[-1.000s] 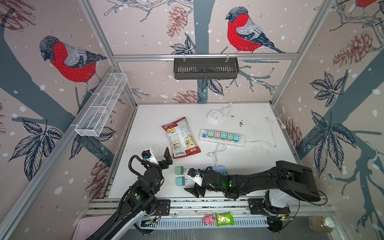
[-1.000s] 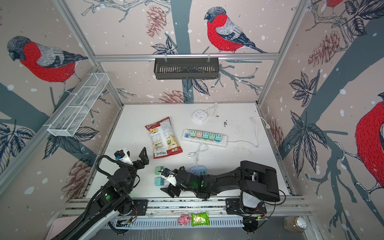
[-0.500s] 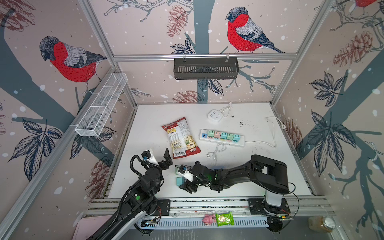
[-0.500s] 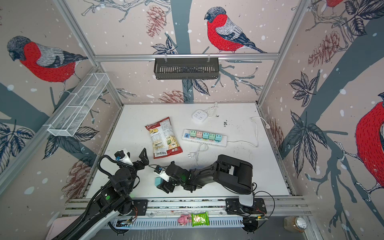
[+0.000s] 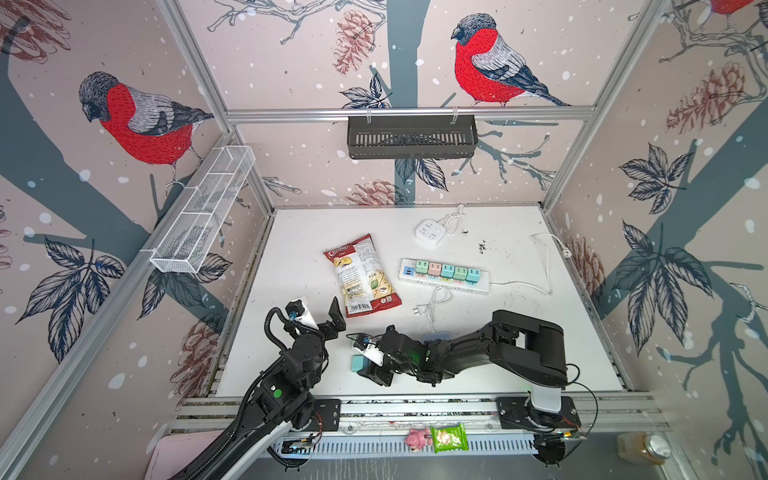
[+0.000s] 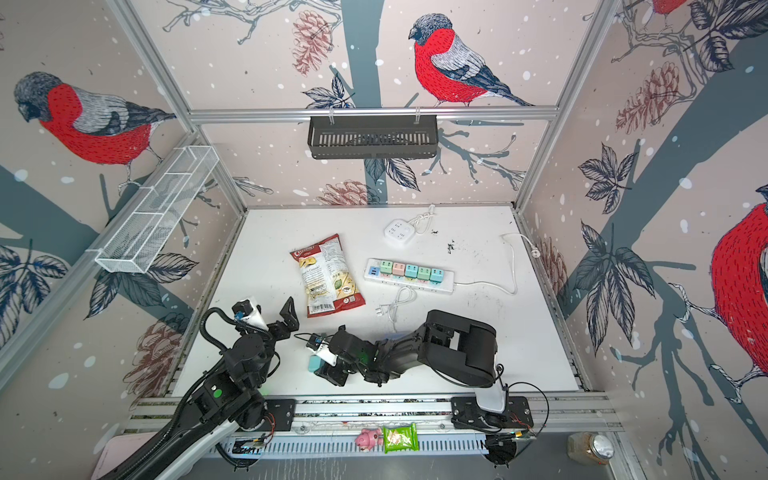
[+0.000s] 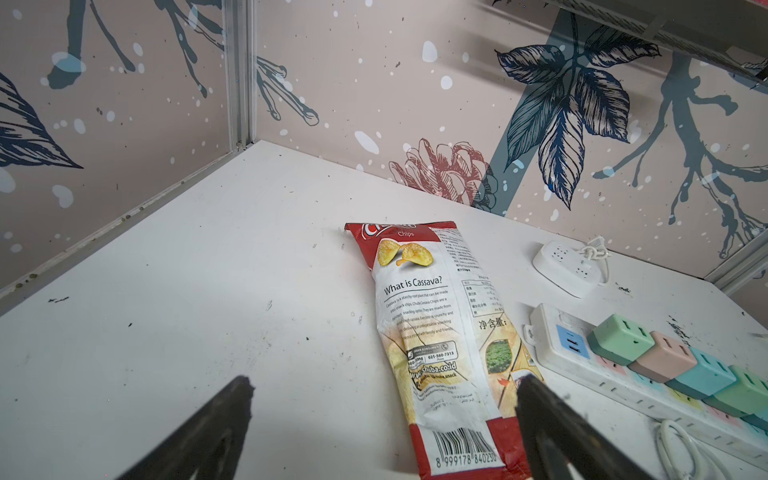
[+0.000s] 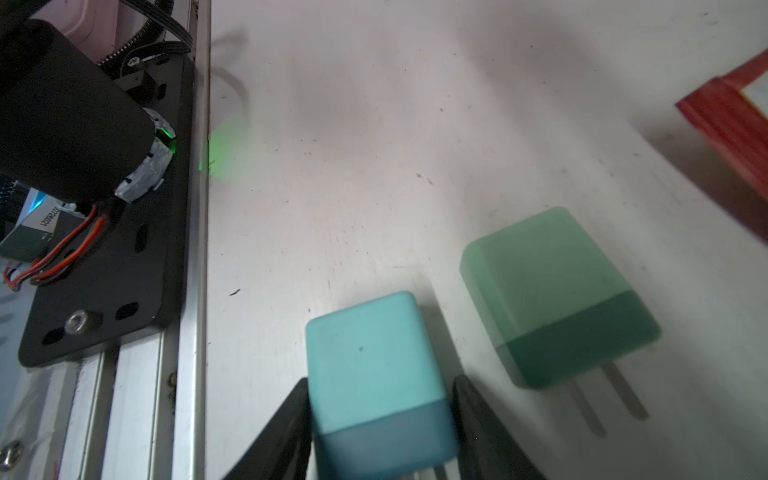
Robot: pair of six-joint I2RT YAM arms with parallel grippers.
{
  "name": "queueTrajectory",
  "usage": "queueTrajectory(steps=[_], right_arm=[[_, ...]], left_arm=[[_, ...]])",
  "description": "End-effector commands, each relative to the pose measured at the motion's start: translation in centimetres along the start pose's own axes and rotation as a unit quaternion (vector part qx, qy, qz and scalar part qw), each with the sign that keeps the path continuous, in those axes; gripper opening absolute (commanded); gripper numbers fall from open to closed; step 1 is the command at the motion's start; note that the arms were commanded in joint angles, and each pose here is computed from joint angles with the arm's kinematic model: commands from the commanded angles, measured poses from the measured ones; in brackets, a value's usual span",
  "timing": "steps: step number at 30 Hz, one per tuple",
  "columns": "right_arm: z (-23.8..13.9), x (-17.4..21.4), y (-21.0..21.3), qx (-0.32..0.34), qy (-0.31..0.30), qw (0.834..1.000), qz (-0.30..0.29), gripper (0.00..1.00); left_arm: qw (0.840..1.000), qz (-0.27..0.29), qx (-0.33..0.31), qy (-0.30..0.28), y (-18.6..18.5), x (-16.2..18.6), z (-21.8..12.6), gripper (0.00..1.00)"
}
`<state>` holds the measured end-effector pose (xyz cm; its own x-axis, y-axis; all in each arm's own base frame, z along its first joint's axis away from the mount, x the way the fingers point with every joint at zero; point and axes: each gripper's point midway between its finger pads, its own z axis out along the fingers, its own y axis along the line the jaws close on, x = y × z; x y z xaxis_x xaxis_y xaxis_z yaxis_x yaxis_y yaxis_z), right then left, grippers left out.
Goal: Insert the plug
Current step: 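Close the right gripper on the loose teal charger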
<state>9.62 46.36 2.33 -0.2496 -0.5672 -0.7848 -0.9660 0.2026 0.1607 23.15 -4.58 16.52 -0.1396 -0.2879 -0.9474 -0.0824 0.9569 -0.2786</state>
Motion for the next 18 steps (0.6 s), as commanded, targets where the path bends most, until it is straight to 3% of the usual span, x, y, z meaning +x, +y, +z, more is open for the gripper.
queueTrajectory(steps=[1,10,18], right_arm=[[0.0,1.1,-0.3,0.014,0.014,1.000,-0.004,0.52],[0.4,1.6,-0.1,0.027,0.005,1.000,-0.012,0.58],[-0.5,1.1,-0.9,0.056,-0.010,0.998,-0.004,0.42]], left_arm=[[1.000,-0.015,0.004,-0.009,-0.3,-0.6,0.0,0.98],[1.000,-0.014,0.005,-0.007,-0.3,-0.5,0.0,0.98],[1.000,-0.014,0.003,-0.007,-0.3,-0.6,0.1,0.99]])
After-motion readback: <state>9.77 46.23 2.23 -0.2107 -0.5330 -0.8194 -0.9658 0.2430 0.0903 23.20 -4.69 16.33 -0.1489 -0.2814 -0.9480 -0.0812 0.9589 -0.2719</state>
